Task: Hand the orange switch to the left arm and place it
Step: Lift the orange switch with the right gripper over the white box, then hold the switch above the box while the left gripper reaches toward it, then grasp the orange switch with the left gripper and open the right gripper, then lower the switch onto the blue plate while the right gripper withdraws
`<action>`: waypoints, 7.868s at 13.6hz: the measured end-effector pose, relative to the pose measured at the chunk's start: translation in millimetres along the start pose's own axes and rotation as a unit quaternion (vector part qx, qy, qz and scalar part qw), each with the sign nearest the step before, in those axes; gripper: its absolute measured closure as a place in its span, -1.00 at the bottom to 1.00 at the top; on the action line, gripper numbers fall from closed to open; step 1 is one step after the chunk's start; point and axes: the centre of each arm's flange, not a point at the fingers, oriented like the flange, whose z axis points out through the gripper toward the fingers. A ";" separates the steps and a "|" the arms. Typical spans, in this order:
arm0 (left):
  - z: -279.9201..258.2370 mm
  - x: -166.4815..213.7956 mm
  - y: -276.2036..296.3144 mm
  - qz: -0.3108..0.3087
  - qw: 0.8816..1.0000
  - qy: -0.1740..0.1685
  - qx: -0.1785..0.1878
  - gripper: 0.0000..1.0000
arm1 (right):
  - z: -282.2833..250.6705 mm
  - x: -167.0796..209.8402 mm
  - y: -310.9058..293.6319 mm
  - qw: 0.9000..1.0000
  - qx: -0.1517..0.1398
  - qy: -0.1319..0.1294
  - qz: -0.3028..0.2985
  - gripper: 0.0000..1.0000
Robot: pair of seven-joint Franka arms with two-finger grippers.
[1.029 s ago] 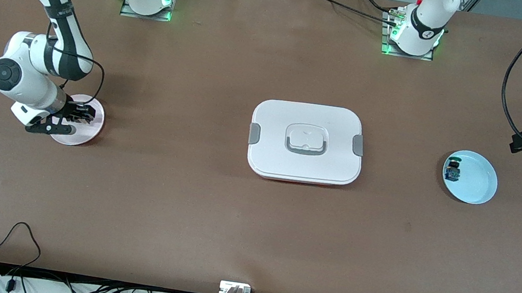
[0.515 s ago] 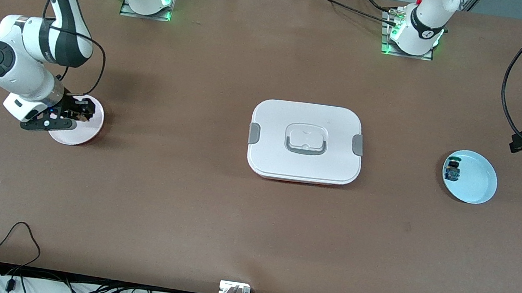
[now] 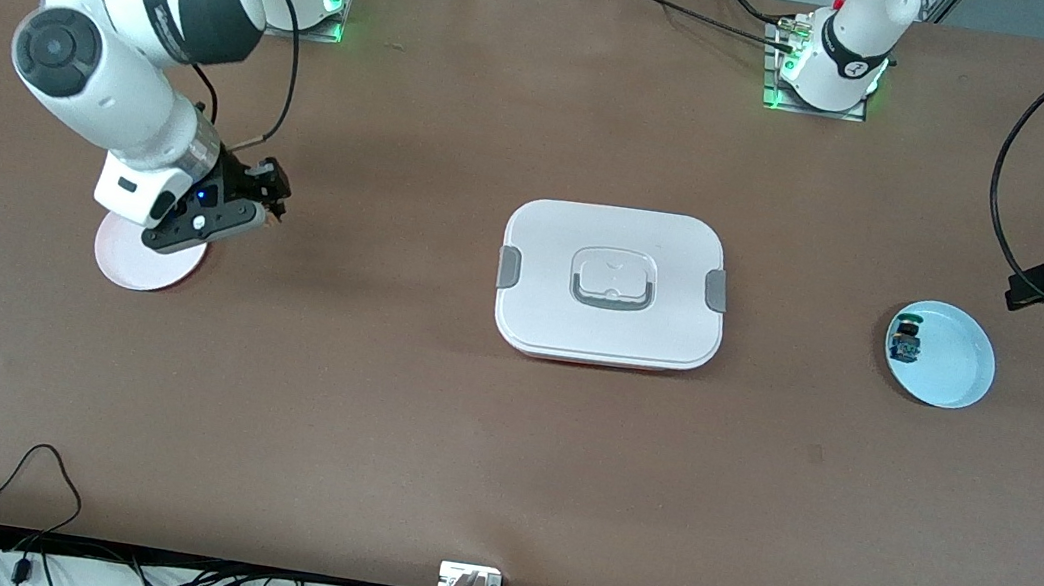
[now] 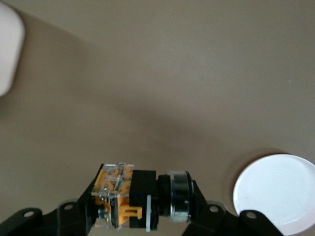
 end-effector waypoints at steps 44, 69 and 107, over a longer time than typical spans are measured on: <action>3.6 -93.7 264.1 -0.009 0.745 -0.302 -0.595 -1.00 | -26.1 48.1 -291.4 0.683 0.355 0.563 -0.301 -0.45; 12.2 -96.8 301.6 -0.008 0.762 -0.232 -0.605 0.25 | -24.6 48.8 -288.9 0.685 0.353 0.565 -0.296 -0.45; 398.8 33.2 -136.2 0.180 0.976 -0.108 0.060 0.31 | 34.2 19.1 -6.3 0.870 0.397 0.255 -0.142 -1.00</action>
